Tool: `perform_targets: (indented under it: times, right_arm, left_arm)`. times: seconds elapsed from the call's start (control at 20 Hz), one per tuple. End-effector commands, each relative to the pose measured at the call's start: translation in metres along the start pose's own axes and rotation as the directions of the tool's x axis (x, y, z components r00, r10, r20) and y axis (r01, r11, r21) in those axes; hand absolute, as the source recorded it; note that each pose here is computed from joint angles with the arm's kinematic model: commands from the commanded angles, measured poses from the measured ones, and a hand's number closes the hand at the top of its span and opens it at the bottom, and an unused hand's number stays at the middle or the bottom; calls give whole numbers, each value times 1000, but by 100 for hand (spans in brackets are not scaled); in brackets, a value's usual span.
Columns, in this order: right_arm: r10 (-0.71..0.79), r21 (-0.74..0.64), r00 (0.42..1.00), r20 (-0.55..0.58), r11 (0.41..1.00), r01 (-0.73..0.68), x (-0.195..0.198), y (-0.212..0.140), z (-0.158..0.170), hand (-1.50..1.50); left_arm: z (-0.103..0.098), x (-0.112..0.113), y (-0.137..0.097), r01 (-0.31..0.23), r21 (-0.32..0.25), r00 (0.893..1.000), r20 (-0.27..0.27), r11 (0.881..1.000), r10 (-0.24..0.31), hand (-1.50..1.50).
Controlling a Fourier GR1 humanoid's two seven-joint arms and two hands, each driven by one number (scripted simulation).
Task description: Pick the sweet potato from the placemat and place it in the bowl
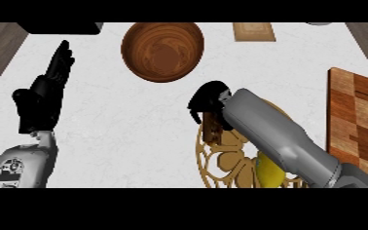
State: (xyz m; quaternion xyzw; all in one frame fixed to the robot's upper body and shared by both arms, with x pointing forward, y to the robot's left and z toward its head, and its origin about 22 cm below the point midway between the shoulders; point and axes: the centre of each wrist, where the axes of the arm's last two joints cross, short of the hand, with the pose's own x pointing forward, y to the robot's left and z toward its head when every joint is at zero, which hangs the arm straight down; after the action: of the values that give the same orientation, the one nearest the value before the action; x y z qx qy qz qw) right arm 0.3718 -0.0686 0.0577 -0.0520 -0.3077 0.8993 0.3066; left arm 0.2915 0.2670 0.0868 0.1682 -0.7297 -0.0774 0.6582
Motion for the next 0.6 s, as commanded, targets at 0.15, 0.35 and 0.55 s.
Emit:
perform_targets:
  times: [0.15,0.35,0.55]
  right_arm:
    - [26,-7,999,46,1000,-26,-5,20,-12,150]
    - [-9,-40,997,76,999,12,-8,21,-5,150]
    - [35,-103,990,137,994,-21,8,3,1,150]
  left_arm:
    - [0,-20,0,1,13,1000,-16,1000,-1,0]
    - [16,-17,-2,6,-2,1000,-24,1000,-6,0]
    - [14,-13,-1,1,6,1000,-26,1000,-1,0]
